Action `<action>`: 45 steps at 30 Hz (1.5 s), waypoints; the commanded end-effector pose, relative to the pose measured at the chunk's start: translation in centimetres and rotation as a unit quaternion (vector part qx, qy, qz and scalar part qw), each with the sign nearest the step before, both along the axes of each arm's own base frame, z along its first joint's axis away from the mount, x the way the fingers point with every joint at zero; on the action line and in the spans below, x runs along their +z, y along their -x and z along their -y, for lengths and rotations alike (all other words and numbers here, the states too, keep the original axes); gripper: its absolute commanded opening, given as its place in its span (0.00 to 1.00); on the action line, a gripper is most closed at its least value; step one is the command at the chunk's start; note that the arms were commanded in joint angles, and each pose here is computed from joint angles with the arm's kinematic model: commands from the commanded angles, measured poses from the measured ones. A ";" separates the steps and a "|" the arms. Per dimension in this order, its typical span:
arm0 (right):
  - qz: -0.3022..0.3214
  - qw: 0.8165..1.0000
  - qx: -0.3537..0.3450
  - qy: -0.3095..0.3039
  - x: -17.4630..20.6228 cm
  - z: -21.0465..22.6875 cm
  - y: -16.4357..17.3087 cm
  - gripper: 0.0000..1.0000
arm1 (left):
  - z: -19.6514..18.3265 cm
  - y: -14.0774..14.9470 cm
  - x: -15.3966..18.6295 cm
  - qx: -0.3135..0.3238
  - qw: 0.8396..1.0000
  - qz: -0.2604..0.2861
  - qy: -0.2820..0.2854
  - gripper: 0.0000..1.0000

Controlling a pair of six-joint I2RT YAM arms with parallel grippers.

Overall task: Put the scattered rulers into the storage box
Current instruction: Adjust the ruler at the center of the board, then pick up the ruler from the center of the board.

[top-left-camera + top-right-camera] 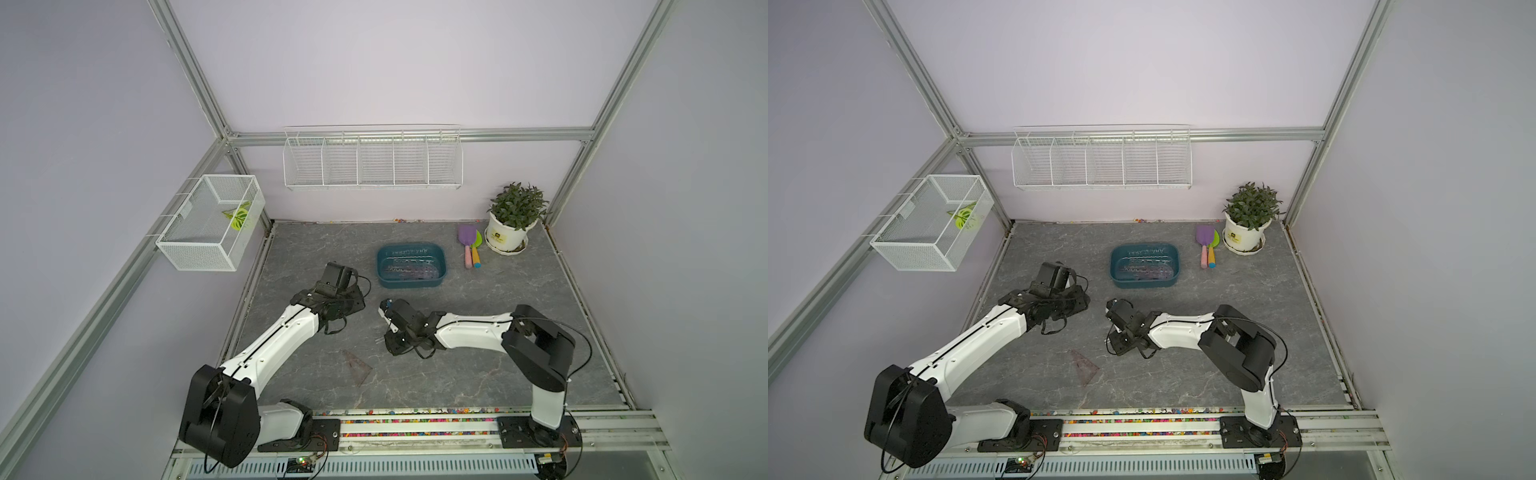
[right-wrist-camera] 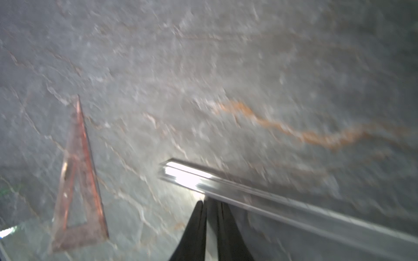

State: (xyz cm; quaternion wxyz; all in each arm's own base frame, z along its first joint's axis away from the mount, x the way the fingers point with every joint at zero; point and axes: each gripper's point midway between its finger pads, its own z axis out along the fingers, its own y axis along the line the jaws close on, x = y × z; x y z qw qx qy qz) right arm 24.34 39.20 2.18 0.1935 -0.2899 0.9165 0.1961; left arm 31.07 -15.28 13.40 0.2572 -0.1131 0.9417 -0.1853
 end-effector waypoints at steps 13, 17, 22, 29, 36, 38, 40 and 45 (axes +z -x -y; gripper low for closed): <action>0.024 0.942 0.329 0.054 6.5 3.8 0.6 0.39 | -2.3 0.5 3.1 -0.002 1.000 0.023 0.008 0.36; 0.067 0.906 0.407 0.097 6.0 5.0 0.4 0.42 | -2.9 0.6 3.5 0.000 1.000 0.028 0.000 0.36; 0.090 0.878 0.453 0.128 5.9 5.6 -0.9 0.42 | -3.7 0.7 3.9 0.001 0.999 0.036 -0.008 0.37; 0.072 0.857 0.482 0.167 3.8 5.7 -2.4 0.39 | -4.3 0.4 3.9 0.001 0.999 0.038 -0.005 0.37; 0.086 0.844 0.503 0.168 3.0 4.9 -3.3 0.39 | -4.5 0.2 4.0 0.002 0.999 0.038 0.004 0.36; 0.085 0.843 0.504 0.169 2.6 4.8 -3.4 0.39 | -4.7 0.1 4.2 0.002 0.999 0.039 0.013 0.36; 0.082 0.841 0.506 0.172 2.1 4.8 -3.3 0.38 | -5.0 0.0 4.3 0.005 0.999 0.039 0.018 0.36; 0.090 0.841 0.502 0.182 1.5 4.5 -4.0 0.37 | -4.9 -0.2 4.2 0.002 0.999 0.039 0.033 0.36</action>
